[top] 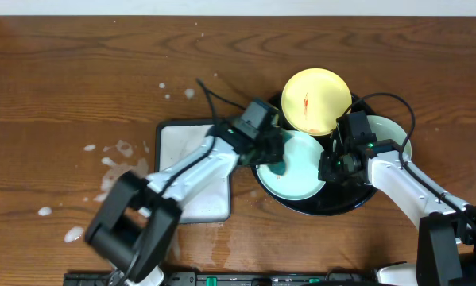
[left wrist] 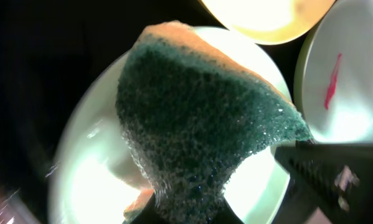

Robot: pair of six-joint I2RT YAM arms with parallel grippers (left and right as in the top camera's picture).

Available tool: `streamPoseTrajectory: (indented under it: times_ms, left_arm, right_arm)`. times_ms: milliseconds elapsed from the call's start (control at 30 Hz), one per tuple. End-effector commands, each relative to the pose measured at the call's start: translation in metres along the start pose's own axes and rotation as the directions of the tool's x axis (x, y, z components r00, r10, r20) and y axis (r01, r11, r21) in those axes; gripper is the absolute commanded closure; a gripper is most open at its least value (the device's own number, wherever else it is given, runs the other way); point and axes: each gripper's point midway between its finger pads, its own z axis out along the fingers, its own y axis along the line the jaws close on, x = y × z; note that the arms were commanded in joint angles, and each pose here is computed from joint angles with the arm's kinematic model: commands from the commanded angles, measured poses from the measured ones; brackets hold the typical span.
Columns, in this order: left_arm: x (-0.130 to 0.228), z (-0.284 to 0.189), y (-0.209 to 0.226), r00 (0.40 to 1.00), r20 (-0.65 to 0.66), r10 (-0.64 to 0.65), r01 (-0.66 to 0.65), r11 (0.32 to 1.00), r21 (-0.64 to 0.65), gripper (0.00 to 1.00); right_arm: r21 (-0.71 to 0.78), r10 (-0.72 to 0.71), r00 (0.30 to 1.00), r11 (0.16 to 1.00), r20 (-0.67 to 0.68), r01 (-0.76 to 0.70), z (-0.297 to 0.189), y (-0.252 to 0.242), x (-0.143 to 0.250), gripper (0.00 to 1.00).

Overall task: Clean dirty plates on tray and stack at the side
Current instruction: 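Carry the sponge with left gripper over to the held green plate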

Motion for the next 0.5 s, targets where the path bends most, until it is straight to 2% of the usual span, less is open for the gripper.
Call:
streamPoseTrajectory:
  times_ms: [0,100,200,333,467]
  left_arm:
    - [-0.002,0.022,-0.020,1.000,0.013,0.025,-0.025,0.999,0.034,0.92]
    - [0.010,0.044,-0.018,0.999,-0.018,0.040,-0.040,0.999,0.024,0.92]
    - [0.024,0.057,0.002,0.997,-0.072,0.018,-0.021,0.999,-0.044,0.92]
    - [0.032,0.051,0.058,0.997,-0.078,-0.019,-0.005,0.957,-0.290,0.92]
    - [0.033,0.030,0.099,0.997,-0.074,-0.007,-0.031,0.865,-0.501,0.92]
  right_arm:
    - [-0.007,-0.016,1.000,1.000,-0.014,0.016,0.001,0.004,0.004,0.99]
    - [-0.005,-0.015,1.000,1.000,-0.016,0.015,0.001,0.004,0.005,0.99]
    - [-0.005,-0.015,1.000,1.000,-0.016,0.015,0.001,0.004,0.005,0.99]
    - [0.001,-0.015,1.000,1.000,-0.014,0.015,0.001,0.003,0.004,0.99]
    - [0.001,-0.015,1.000,1.000,-0.014,0.015,0.001,0.003,0.005,0.99]
